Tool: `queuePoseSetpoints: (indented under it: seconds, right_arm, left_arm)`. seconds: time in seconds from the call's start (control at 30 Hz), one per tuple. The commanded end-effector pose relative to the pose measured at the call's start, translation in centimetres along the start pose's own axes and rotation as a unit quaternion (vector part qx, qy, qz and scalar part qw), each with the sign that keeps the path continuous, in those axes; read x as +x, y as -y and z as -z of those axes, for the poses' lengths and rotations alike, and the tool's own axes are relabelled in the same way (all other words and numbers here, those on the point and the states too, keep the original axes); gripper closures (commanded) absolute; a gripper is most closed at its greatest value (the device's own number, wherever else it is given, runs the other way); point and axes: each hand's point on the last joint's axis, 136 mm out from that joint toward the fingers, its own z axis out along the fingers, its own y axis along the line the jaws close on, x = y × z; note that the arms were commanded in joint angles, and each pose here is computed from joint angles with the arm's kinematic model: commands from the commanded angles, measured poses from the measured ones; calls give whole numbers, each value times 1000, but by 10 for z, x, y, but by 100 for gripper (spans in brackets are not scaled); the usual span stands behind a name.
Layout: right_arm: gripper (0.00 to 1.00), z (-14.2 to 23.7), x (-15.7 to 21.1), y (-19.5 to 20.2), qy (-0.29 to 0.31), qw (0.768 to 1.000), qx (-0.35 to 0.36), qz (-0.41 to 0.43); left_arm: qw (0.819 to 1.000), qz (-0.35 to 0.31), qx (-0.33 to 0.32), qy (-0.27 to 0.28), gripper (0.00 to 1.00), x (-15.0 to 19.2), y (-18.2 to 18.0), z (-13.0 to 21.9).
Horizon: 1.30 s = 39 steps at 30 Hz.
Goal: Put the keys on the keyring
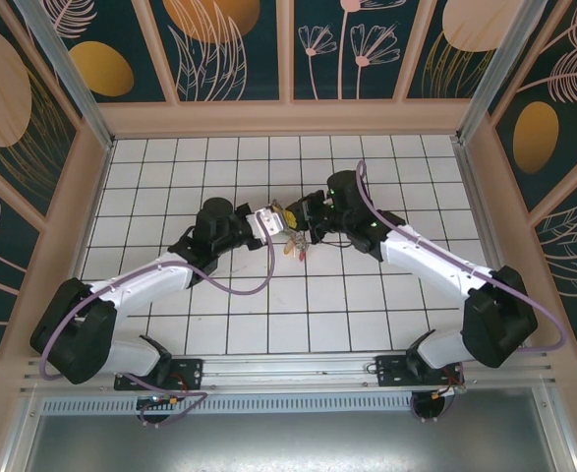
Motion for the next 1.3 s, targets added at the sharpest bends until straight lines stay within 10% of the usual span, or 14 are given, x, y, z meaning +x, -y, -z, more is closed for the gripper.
queuePoseSetpoints:
  seconds: [0.0,0.33,0.53,0.7,0.9,0.97,1.07,1.27]
  right_arm:
    - [100,20,17,-13,-14,1000,-23,13]
    - [65,29,-1,-4,-28,979,-1,202]
    - [63,56,-8,-37,24,917,-10,397]
    - [65,83,-12,-45,98,750,-7,654]
    - [63,95,21,-10,67,392,-36,917]
    - [59,89,28,9,17,307,-41,951]
    - [58,80,27,26,-26,238,-42,970]
    - [59,59,36,34,-55,197,-59,977]
  left_arm:
    - [999,5,-53,-7,100,1,-21,7]
    - [999,2,-35,9,100,-7,-15,13]
    - [1000,-10,-23,8,100,-9,-11,14]
    - [999,-23,-1,26,100,-20,-6,20]
    - [997,-22,49,48,100,-34,8,24]
    - [997,-21,62,51,100,-35,11,24]
    - [996,-17,72,57,100,-38,14,23]
    - [995,-11,77,67,100,-43,14,23]
